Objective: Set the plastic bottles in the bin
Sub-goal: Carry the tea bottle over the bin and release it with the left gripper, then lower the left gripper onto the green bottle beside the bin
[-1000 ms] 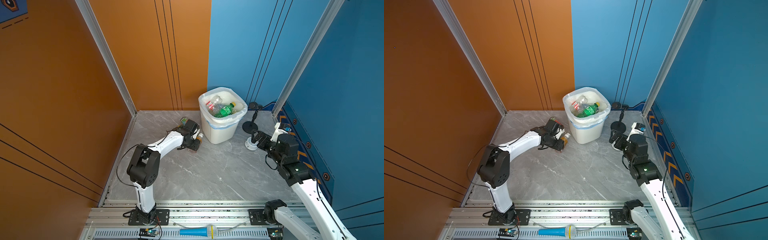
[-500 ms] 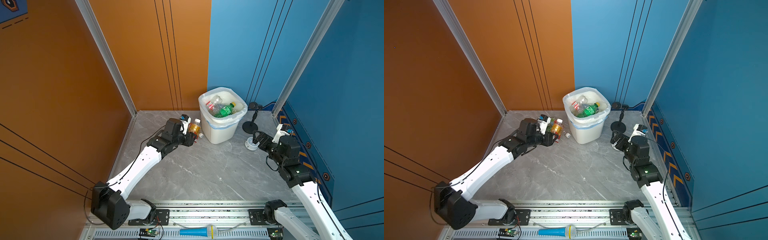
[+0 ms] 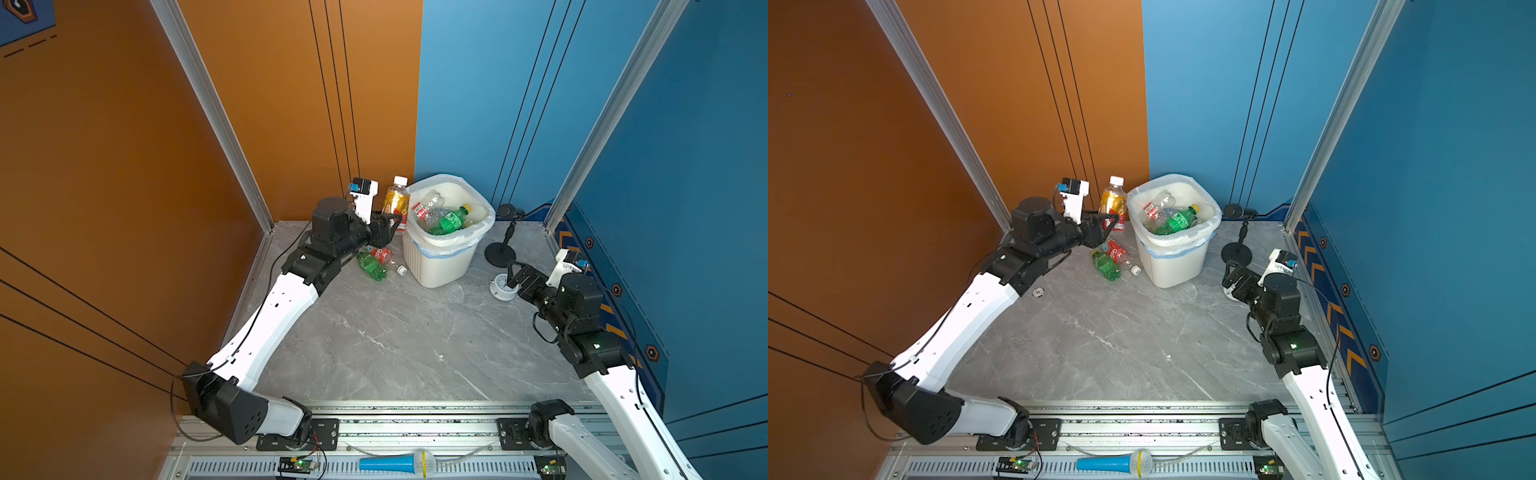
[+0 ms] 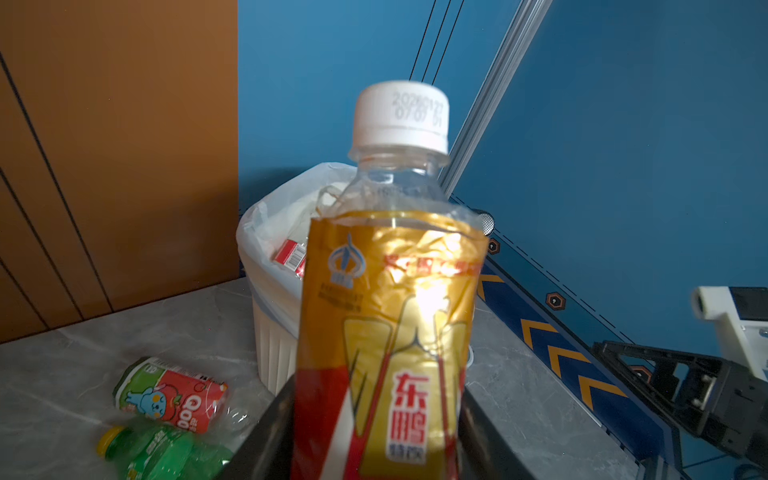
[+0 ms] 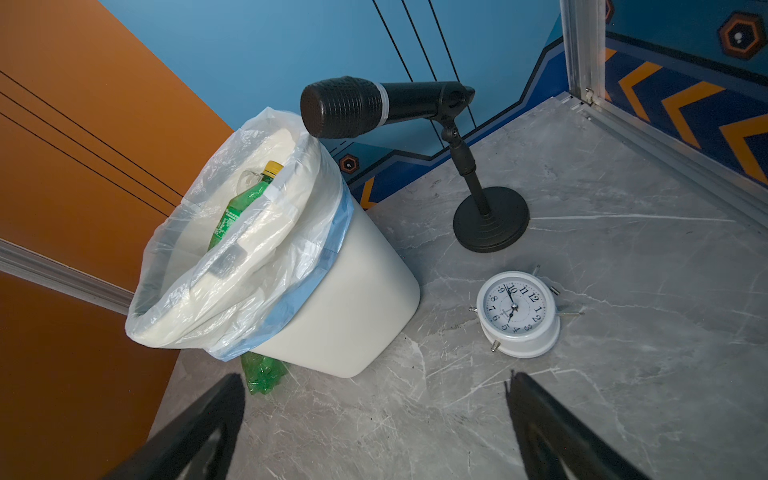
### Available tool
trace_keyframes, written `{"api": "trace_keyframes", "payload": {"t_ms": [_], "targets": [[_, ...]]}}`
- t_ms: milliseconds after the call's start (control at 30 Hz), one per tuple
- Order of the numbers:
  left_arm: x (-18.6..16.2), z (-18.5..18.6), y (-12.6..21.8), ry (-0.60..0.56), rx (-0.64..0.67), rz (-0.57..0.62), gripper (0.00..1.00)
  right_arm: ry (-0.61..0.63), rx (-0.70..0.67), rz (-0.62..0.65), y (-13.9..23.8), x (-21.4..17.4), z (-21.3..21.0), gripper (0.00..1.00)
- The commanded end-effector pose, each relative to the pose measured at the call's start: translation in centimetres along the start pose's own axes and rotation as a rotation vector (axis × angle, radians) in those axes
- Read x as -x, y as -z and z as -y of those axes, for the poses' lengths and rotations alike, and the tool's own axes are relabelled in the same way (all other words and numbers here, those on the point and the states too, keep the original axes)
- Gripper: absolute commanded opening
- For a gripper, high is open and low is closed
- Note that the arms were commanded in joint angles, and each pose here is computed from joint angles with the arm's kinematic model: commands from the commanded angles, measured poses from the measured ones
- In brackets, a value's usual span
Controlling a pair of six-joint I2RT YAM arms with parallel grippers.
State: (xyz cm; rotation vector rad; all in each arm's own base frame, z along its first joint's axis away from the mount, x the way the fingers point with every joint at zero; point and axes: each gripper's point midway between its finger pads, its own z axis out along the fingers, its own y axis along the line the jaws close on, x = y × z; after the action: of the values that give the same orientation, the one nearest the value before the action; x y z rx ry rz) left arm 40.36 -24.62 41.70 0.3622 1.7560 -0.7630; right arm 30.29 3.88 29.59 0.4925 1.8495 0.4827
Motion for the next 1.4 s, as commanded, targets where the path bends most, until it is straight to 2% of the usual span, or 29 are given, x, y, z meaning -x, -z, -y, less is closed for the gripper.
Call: {"api": "trace_keyframes", "payload": {"t_ms": [0,267,300,400,433,500,700,867,933,1033,1133,1233,1367], "targets": [[0.7,1.7,-3.1,0.001,-0.092,-0.014,0.52,-0.015,0.014,0.014,0.4,0.2,0.0,1.00],[-0.1,1.4,-10.5,0.006,-0.102,-0.119,0.56,-0.014,0.012,0.025,0.8,0.6,0.2,1.00],[-0.4,1.4,-11.2,0.007,-0.103,-0.141,0.61,-0.016,0.011,0.023,0.7,0.6,0.3,1.00],[-1.4,1.3,-12.6,0.009,-0.087,-0.186,0.93,-0.018,0.011,0.022,0.7,0.6,0.3,1.00],[-1.5,1.4,-12.7,0.006,-0.087,-0.194,0.99,-0.017,0.010,0.022,0.6,0.7,0.3,1.00],[-1.2,1.7,-12.4,0.000,-0.089,-0.188,0.98,-0.016,0.009,0.022,0.6,0.7,0.3,1.00],[1.4,2.3,-9.0,-0.056,-0.029,-0.118,0.98,-0.014,0.007,0.023,0.2,1.0,0.2,1.00],[2.5,0.6,-3.7,-0.085,0.098,0.008,0.98,-0.009,0.017,0.000,-0.3,0.8,-0.2,1.00],[0.9,-1.1,-1.5,-0.075,0.178,0.016,0.98,0.000,0.021,-0.011,-0.4,0.7,-0.4,1.00],[-4.4,-4.5,2.0,-0.015,0.311,-0.038,0.98,0.012,0.014,-0.025,-0.6,0.4,-0.5,1.00],[-10.9,-8.3,5.3,0.103,0.425,-0.115,0.97,0.017,0.008,-0.037,-1.0,0.1,-0.5,1.00],[-15.9,-11.3,8.5,0.247,0.511,-0.173,0.98,0.027,0.013,-0.052,-1.5,-0.3,-0.9,1.00],[-18.3,-13.6,10.8,0.352,0.571,-0.165,0.98,0.039,0.024,-0.080,-2.2,-1.1,-1.4,1.00]]}}
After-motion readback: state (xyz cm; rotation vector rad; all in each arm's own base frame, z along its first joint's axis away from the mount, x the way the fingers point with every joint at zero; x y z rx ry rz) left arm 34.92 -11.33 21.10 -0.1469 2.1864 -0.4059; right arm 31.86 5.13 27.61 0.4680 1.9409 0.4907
